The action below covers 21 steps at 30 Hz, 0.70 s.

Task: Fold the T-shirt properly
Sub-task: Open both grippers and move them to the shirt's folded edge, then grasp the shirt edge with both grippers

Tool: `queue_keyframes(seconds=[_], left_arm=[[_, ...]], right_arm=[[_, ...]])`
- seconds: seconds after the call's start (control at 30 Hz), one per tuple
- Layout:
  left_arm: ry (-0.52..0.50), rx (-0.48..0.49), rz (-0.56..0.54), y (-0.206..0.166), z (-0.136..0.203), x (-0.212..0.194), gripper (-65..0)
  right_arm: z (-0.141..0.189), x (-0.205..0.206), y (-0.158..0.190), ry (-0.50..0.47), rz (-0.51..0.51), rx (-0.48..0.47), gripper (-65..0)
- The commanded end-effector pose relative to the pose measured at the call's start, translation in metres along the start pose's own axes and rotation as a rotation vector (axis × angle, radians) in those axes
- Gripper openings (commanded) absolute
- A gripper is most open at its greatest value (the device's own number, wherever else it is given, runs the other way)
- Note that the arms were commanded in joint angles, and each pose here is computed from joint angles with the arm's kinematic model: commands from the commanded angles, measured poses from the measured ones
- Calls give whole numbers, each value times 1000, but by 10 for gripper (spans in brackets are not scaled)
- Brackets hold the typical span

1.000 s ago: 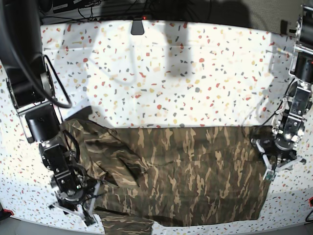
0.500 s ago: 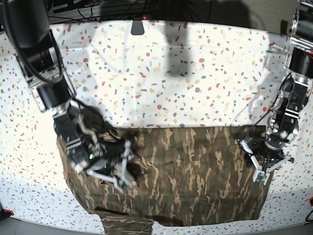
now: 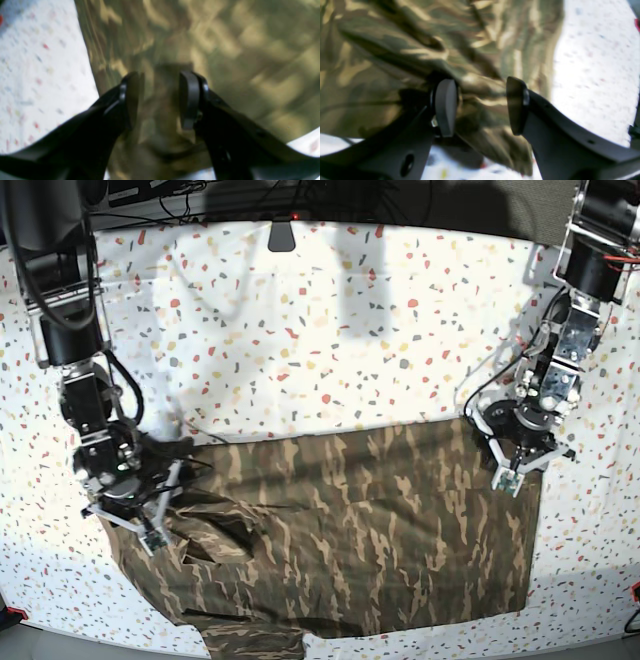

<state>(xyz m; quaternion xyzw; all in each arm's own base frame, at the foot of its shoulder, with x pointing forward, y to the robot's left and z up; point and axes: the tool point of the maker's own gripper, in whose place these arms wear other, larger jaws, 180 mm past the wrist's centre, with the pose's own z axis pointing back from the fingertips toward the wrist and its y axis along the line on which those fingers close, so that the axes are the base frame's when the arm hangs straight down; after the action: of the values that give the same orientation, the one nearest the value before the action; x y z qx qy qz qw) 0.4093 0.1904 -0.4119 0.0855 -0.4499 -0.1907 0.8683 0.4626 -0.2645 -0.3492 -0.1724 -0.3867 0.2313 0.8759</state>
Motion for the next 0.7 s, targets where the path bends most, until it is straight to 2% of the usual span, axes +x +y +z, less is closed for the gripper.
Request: queue_keyframes(seconds=[0.0, 0.13, 0.23, 0.27, 0.33, 0.5, 0.67], left_arm=[[-37, 33, -4, 15, -1, 16, -401], [-35, 34, -4, 16, -1, 15, -401], [-41, 38, -4, 18, -2, 20, -401], [-38, 40, -3, 19, -2, 21, -401], [-45, 40, -4, 19, -1, 26, -401], [-88, 9, 41, 11, 5, 46, -401], [-75, -9, 54, 0, 5, 44, -401]], right_arm=[[7, 22, -33, -60, -3, -67, -356], [13, 20, -62, -86, 56, -141, -356], [20, 19, -92, -74, 70, -293, -356], [21, 17, -95, -63, 61, -301, -356], [19, 17, -89, -72, 12, -254, -356], [19, 38, -45, -164, -155, 4, -356], [25, 55, -10, -222, -229, 193, -356]])
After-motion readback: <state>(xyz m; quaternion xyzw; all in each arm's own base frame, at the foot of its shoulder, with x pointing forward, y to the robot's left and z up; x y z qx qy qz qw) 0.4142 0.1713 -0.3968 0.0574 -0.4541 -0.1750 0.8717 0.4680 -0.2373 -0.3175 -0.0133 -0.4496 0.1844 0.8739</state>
